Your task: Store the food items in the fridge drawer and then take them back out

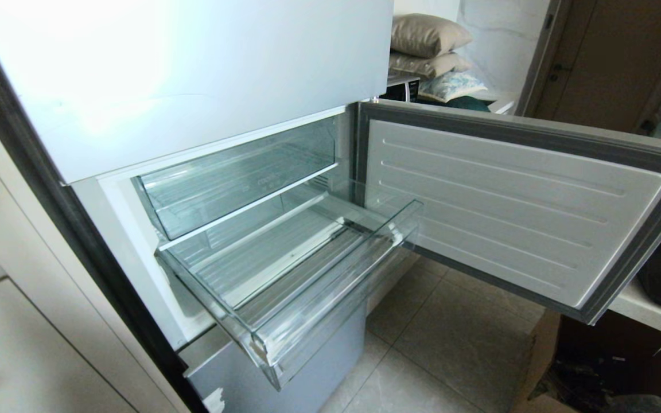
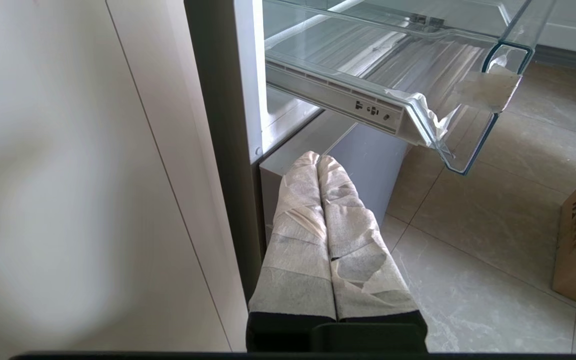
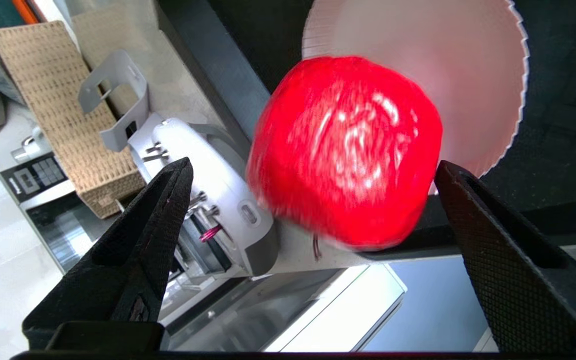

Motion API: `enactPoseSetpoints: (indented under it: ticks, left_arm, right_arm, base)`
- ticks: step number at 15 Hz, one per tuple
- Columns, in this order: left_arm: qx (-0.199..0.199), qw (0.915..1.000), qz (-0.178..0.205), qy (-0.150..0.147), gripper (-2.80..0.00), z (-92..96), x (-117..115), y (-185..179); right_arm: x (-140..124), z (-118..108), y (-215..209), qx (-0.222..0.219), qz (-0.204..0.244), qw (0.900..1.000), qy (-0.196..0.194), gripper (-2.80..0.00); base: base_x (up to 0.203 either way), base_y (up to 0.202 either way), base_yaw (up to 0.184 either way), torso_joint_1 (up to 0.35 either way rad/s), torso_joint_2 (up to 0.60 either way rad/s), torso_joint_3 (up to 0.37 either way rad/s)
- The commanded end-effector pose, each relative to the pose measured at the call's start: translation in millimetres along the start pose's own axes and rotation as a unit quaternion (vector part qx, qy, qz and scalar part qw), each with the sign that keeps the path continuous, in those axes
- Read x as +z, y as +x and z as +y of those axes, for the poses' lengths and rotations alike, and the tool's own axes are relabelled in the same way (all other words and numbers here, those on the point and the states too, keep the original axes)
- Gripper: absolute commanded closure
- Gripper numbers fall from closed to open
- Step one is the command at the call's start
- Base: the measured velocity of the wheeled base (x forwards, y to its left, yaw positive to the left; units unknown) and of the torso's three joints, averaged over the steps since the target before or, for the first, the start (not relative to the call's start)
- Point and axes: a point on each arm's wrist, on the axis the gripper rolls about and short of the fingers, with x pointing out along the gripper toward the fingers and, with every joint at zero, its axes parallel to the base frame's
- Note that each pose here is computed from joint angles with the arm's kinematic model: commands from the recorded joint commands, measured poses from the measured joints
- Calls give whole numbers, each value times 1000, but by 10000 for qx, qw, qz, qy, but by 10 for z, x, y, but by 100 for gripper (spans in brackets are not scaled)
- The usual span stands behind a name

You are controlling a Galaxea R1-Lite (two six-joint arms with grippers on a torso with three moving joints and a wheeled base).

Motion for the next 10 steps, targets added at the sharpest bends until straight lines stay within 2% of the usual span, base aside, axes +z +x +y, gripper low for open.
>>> enactPoseSetpoints:
  ticks: [1, 10]
  left_arm:
    - [4, 10000, -5, -2, 0, 0, 0, 0]
    - [7, 10000, -5, -2, 0, 0, 0, 0]
  right_arm:
    - [-15, 47, -71, 53, -26, 10000, -2, -280]
    - [-166, 189, -207, 114, 31, 9999, -100, -280]
  base:
    - [0, 0, 0, 0, 0, 0]
    - [0, 0, 0, 0, 0, 0]
